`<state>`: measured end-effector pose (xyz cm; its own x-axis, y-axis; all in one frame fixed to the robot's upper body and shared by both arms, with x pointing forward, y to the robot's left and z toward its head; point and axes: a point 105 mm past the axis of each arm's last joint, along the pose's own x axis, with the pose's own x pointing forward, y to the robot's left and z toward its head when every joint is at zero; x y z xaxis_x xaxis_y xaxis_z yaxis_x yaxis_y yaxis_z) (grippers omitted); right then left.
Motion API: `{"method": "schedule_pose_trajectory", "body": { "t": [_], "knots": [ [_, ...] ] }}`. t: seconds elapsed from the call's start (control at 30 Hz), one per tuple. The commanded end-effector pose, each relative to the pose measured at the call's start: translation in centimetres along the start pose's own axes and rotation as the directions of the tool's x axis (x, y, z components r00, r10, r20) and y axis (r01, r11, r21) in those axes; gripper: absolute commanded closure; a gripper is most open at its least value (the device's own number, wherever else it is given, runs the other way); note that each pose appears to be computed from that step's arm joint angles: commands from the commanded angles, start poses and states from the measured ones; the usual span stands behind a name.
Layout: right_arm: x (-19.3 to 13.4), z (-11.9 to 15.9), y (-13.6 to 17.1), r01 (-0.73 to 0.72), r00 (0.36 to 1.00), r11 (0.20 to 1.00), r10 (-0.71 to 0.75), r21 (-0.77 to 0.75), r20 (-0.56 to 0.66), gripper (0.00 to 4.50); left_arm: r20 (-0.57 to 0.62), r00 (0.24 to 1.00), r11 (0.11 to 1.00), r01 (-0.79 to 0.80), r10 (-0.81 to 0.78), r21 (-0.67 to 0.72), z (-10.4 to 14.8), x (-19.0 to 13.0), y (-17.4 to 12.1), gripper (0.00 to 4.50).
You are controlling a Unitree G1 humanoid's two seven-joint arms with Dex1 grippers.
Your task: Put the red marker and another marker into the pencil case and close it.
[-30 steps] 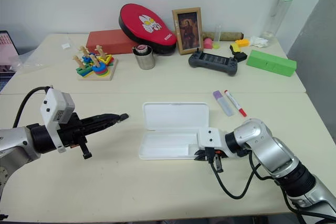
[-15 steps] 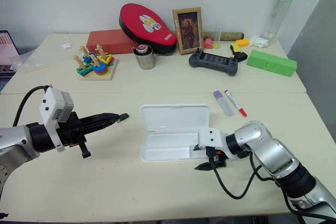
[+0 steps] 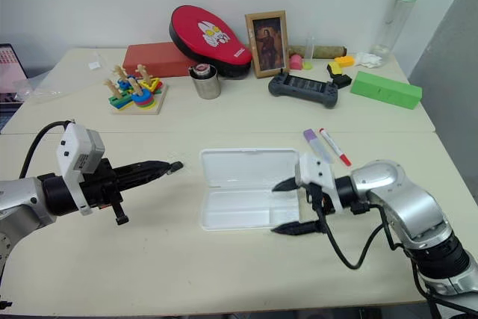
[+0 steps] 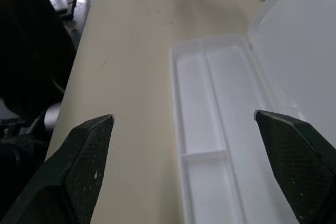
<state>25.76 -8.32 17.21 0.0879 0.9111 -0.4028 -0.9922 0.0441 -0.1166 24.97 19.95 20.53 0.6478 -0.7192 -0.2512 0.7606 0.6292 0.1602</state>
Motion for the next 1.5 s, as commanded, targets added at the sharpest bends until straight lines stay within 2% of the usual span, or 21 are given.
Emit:
{"method": "schedule_pose_trajectory", "body": {
  "t": [0.03, 0.23, 0.33, 0.47, 0.67, 0.83, 1.07, 1.4, 1.5],
  "knots": [
    [-3.1, 1.8, -2.2, 0.126, 0.992, 0.986, -0.127, -0.108, 0.002, 0.01, -0.007, 0.999, 0.998, 0.042, -0.041, 0.050, 1.2, -0.3, -0.8, 4.50],
    [-7.0, 2.7, -6.4, 0.346, 0.937, 0.931, -0.349, -0.113, -0.005, 0.01, 0.005, 0.998, 0.993, 0.069, -0.069, 0.091, 2.7, -0.6, -1.5, 4.50],
    [-8.5, 2.2, -8.6, 0.465, 0.883, 0.880, -0.469, -0.092, -0.021, 0.01, -0.004, 0.994, 0.989, 0.105, -0.105, 0.106, 3.2, -0.6, -2.3, 4.50],
    [-9.9, 0.4, -12.2, 0.652, 0.754, 0.758, -0.652, -0.027, -0.084, 0.01, -0.034, 0.987, 0.982, 0.162, -0.159, 0.098, 3.1, -0.7, -3.1, 4.50],
    [-10.2, -2.4, -14.3, 0.744, 0.663, 0.667, -0.732, 0.030, -0.158, 0.01, -0.058, 0.967, 0.961, 0.255, -0.250, 0.111, 3.2, -0.4, -4.7, 4.50],
    [-10.7, -4.8, -15.6, 0.803, 0.592, 0.589, -0.775, 0.089, -0.222, 0.01, 0.012, 0.966, 0.954, 0.254, -0.259, 0.161, 5.1, 0.2, -4.9, 4.50],
    [-10.5, -7.1, -16.7, 0.831, 0.554, 0.542, -0.788, 0.125, -0.267, 0.01, 0.124, 0.961, 0.955, 0.219, -0.246, 0.203, 7.6, 1.5, -4.9, 4.50],
    [-9.3, -9.6, -16.9, 0.817, 0.572, 0.558, -0.758, 0.142, -0.314, 0.01, 0.149, 0.963, 0.959, 0.190, -0.223, 0.208, 8.1, 2.4, -4.3, 4.50],
    [-9.3, -10.1, -16.9, 0.815, 0.575, 0.562, -0.750, 0.143, -0.326, 0.50, 0.153, 0.964, 0.961, 0.181, -0.215, 0.210, 8.1, 2.4, -4.1, 4.50]
  ]
}}
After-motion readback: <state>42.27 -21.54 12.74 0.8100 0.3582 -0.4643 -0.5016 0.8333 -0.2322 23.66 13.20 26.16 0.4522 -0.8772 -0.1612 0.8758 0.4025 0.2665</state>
